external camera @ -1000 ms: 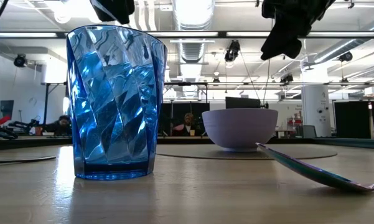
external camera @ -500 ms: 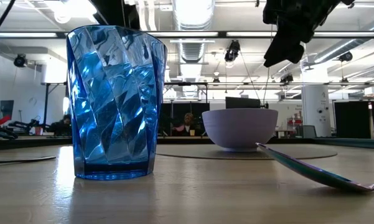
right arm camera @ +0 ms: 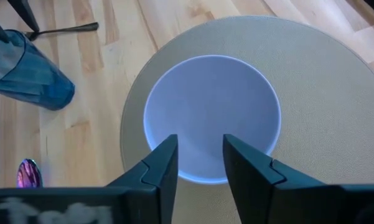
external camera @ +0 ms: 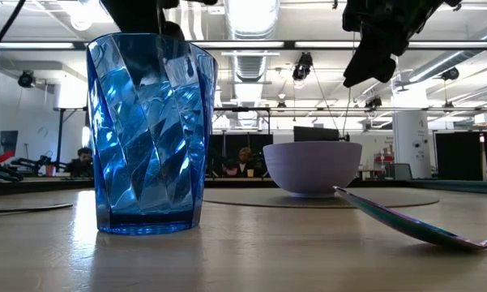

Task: Pick & Place Utensil
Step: Put the blue cup on the top-left corner of the placemat

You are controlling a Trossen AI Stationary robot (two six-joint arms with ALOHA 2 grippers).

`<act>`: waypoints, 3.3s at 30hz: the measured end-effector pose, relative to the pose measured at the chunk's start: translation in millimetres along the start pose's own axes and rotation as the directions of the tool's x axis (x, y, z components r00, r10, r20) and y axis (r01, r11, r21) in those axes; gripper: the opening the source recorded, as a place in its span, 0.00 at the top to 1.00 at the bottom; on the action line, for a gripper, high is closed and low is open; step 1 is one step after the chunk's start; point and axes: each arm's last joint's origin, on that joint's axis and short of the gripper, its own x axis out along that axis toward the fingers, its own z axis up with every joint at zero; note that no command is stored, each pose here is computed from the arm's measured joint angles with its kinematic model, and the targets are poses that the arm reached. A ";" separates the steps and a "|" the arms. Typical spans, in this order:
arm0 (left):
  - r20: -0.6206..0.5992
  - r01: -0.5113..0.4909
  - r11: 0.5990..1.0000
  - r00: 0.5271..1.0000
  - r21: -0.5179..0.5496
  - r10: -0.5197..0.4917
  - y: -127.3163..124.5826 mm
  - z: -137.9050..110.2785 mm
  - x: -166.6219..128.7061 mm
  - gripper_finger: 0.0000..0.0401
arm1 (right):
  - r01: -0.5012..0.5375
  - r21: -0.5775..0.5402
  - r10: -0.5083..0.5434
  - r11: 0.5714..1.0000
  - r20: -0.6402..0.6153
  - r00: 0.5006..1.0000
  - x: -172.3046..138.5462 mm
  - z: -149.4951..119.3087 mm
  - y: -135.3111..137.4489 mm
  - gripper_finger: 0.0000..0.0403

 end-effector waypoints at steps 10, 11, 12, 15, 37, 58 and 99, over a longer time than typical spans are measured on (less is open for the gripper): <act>-0.045 -0.024 1.000 0.999 0.002 0.024 -0.9 0.7 18.6 0.58 | -0.001 -0.002 0.001 1.000 0.003 1.000 0.0 0.3 0.1 0.70; -0.048 -0.025 1.000 0.999 0.000 0.025 -1.0 0.7 19.6 0.59 | -0.001 -0.002 0.001 1.000 0.003 1.000 0.0 0.3 0.1 0.70; -0.050 -0.026 1.000 0.998 -0.002 0.026 -1.0 0.7 20.7 0.59 | -0.001 -0.002 0.001 1.000 0.002 1.000 0.0 0.2 0.1 0.71; -0.056 -0.030 1.000 0.998 -0.007 0.029 -1.1 0.7 22.8 0.63 | -0.001 -0.003 0.001 1.000 0.003 1.000 0.0 0.3 0.1 0.72; -0.054 -0.030 0.997 0.998 0.066 0.034 0.1 -0.8 16.6 0.99 | -0.001 0.000 0.001 1.000 0.004 1.000 0.0 0.4 0.1 0.70; 0.214 -0.285 0.952 0.929 -0.107 0.302 83.6 2.9 -85.1 0.99 | -0.044 0.011 0.044 0.999 -0.014 0.999 -0.4 -4.5 12.0 0.78; 0.300 -0.247 0.695 0.769 -0.675 0.565 275.4 26.6 -170.4 0.99 | -0.099 -0.012 0.099 0.995 -0.037 0.994 -1.9 -12.6 29.3 0.84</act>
